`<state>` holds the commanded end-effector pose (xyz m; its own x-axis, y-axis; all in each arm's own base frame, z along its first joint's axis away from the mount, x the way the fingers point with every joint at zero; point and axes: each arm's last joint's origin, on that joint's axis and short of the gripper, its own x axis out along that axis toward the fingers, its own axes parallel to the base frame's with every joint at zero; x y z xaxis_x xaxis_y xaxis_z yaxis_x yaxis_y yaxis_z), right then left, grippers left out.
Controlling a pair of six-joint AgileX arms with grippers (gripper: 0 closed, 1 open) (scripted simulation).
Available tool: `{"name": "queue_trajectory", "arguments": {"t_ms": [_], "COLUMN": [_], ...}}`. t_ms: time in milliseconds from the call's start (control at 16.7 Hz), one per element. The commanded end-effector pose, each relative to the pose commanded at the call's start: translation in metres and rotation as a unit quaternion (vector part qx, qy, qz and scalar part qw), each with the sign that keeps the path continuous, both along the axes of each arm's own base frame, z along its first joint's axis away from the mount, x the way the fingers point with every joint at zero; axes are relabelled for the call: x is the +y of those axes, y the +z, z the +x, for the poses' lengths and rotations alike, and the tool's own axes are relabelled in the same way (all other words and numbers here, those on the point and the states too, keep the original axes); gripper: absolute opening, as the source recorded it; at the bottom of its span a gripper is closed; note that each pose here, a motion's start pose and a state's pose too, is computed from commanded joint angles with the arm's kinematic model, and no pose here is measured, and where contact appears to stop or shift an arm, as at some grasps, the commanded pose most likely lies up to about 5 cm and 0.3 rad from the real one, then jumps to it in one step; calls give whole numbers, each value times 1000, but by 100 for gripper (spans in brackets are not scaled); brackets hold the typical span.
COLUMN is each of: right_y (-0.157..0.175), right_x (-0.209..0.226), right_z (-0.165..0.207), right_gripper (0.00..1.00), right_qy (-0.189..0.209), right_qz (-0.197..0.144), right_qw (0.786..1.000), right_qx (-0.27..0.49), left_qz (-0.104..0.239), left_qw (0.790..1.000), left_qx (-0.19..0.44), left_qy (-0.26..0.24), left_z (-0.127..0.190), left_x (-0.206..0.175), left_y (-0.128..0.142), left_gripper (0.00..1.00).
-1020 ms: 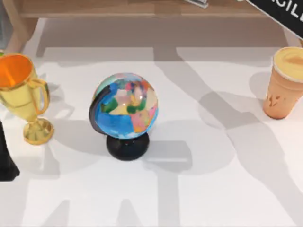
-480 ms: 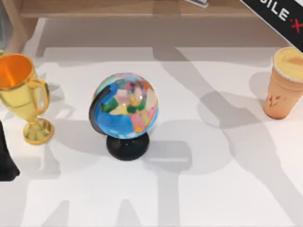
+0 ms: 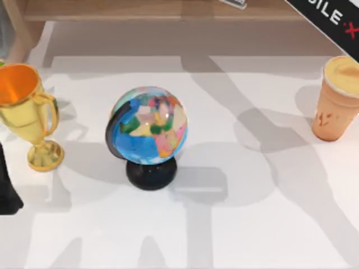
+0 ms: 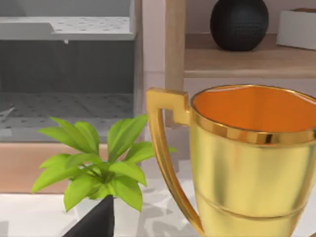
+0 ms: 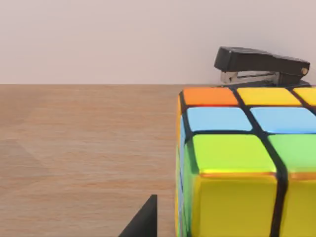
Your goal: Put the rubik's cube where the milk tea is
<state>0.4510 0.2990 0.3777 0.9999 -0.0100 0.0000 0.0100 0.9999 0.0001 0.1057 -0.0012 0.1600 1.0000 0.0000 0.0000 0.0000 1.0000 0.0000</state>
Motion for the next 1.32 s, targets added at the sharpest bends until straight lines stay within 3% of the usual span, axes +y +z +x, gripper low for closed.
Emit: {"name": "queue_trajectory", "arguments": {"t_ms": [420, 1020, 1320], "right_y": [0, 1, 15], "right_x": [0, 1, -18], "right_z": [0, -2, -1], "right_gripper": [2, 0, 0], "right_qy": [0, 2, -32], "right_qz": [0, 2, 12], "right_qw": [1000, 1000, 999], "right_qx": [0, -1, 14], "left_qz": [0, 0, 0], "left_qw": [1000, 1000, 1000], "left_qx": [0, 0, 0], "left_qy": [0, 0, 0], "left_z": [0, 0, 0], "left_x": [0, 0, 0], "left_y": [0, 0, 0], "left_gripper": [100, 100, 100]}}
